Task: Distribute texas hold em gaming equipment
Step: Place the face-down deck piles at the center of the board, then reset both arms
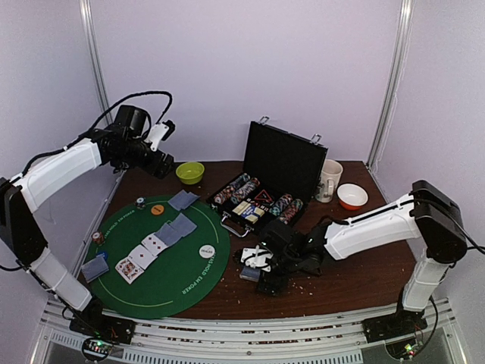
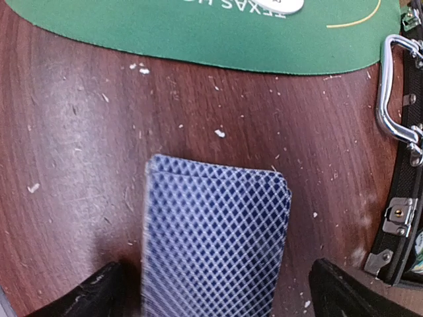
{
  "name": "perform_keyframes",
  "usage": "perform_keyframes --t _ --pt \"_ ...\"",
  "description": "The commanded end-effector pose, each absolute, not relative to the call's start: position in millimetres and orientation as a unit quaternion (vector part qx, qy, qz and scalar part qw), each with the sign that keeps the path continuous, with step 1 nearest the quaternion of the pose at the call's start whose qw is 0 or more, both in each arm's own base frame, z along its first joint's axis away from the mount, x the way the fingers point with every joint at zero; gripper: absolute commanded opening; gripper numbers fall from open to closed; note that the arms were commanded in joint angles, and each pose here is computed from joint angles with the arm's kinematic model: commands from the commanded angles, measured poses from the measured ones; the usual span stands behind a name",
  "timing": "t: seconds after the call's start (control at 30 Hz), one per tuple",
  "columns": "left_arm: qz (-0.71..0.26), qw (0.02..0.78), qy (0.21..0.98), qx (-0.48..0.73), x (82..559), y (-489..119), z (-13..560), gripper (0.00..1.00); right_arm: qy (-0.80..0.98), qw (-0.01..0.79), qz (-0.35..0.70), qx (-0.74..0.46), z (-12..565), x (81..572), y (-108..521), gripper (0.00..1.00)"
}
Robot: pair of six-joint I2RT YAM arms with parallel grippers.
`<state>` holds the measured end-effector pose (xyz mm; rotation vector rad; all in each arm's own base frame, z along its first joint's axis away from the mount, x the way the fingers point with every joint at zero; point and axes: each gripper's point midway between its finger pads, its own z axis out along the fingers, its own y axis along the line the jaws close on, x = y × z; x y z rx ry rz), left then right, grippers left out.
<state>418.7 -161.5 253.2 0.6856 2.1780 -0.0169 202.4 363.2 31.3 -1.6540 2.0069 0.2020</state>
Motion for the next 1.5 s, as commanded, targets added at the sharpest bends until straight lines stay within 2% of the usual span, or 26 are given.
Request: perform_keyframes --t 0.0,0.23,0.37,0.53,0.67,0.83,0.97,1.3,1.47 --pt "0.014 0.458 0.86 0.223 424 -141 273 0.85 0.76 0.246 0.044 -0.6 34 206 358 1.0" --pt "0.036 0.508 0.845 0.161 426 -108 278 0.91 0.748 0.342 0.075 -0.564 126 224 375 1.0" --pt "0.07 0.543 0.831 0.099 429 -75 279 0.96 0.756 0.435 0.116 -0.475 203 259 357 1.0" --pt "0.06 0.593 0.803 0.002 422 -23 276 0.98 0.777 0.564 0.132 -0.246 279 339 260 1.0" --pt "0.089 0.631 0.766 -0.079 407 23 266 0.98 0.755 0.643 0.1 -0.082 305 377 150 1.0" --pt "0.125 0.653 0.739 -0.108 394 45 243 0.98 0.708 0.7 0.052 0.072 299 378 31 1.0" --pt "0.151 0.686 0.706 -0.093 385 49 235 0.98 0.663 0.737 0.009 0.128 279 355 -20 1.0" --pt "0.1 0.697 0.709 -0.028 378 22 187 0.98 0.686 0.714 -0.044 0.132 184 341 -38 1.0" --pt "0.082 0.704 0.706 0.009 378 9 176 0.98 0.683 0.718 -0.03 0.129 165 335 -37 1.0"
